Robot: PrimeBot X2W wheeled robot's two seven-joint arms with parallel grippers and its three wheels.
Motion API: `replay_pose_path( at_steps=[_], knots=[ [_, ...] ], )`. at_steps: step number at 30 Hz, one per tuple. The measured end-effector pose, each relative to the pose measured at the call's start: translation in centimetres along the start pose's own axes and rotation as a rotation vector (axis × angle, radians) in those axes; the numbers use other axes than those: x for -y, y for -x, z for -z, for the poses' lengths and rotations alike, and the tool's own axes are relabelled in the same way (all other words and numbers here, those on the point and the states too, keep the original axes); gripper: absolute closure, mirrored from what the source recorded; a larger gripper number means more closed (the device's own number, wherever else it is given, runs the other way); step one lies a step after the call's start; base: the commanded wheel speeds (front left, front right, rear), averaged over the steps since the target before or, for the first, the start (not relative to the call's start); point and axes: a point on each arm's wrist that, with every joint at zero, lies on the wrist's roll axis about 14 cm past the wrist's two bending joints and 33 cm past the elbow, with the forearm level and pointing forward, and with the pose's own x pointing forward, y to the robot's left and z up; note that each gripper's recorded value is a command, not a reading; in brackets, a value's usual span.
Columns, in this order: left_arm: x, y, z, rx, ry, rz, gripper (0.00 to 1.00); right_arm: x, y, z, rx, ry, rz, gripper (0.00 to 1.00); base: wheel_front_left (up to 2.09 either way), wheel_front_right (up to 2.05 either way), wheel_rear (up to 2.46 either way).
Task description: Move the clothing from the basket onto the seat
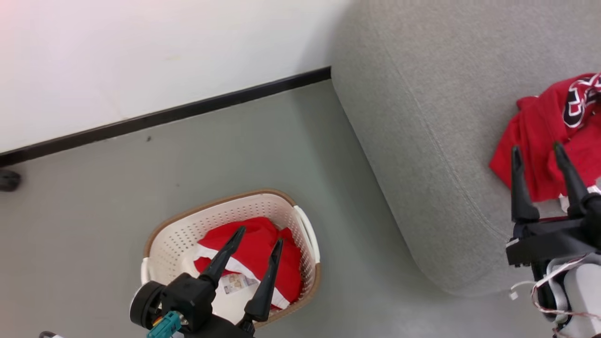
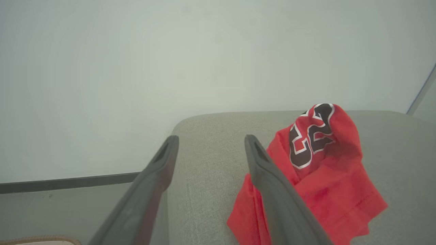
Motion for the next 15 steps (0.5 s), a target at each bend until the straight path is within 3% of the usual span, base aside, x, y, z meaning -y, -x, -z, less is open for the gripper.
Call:
replay_pose_path(
  at_steps=[15],
  knots=[
    [-6.0,5.5,-1.5,0.092,-0.037,-0.299,0.0,-9.7,0.7,-0.7,0.031,-0.114,-0.236,0.0,0.0,0.0,0.0]
  ],
)
